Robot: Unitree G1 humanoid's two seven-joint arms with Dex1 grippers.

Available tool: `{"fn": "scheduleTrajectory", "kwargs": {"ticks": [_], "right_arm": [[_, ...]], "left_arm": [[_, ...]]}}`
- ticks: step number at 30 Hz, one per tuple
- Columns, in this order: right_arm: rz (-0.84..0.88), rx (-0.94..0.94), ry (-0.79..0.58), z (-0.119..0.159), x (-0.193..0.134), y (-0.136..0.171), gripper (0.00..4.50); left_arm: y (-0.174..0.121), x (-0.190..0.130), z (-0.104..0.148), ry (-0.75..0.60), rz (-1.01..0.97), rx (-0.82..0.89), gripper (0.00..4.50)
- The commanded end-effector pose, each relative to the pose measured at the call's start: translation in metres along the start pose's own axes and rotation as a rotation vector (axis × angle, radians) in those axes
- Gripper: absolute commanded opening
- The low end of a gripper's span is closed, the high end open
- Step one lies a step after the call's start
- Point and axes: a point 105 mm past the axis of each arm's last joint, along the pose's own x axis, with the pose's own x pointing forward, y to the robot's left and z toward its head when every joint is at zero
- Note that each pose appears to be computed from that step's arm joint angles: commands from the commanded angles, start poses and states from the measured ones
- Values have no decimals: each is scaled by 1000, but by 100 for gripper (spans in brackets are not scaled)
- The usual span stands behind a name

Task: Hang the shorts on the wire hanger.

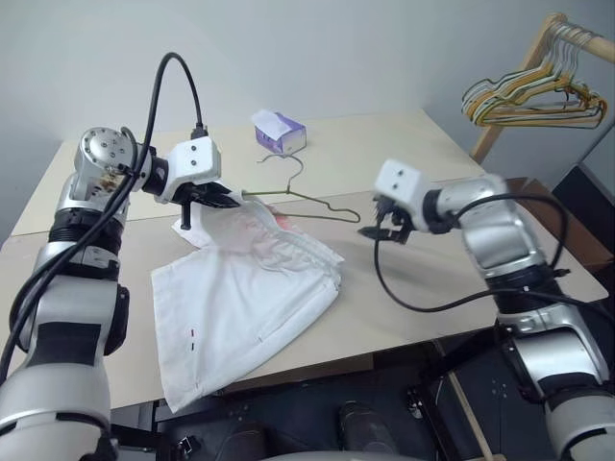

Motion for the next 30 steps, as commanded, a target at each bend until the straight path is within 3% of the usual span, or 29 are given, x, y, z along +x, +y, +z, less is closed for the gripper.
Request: {"fn": "scheduleTrajectory", "kwargs": {"ticks": [1, 5, 8, 13, 20, 23, 30], "right_arm": [[-54, 146, -76, 5, -20, -10, 395], [31, 298, -37, -14, -18, 14, 395], [142, 485, -99, -15, -9, 43, 395], [209, 622, -135, -22, 10, 81, 395], [237, 772, -203, -17, 32, 99, 395], [219, 792, -233, -11, 40, 98, 335], [188, 798, -208, -16, 51, 99, 87]], "left_arm": [[16, -12, 15, -21, 76, 51, 0], [21, -17, 20, -34, 108, 61, 0], [25, -23, 25, -49, 124, 68, 0], [27, -29, 27, -40, 136, 86, 0], [27, -32, 28, -43, 140, 87, 0], [28, -32, 28, -43, 144, 85, 0], [27, -33, 29, -64, 147, 73, 0]]}}
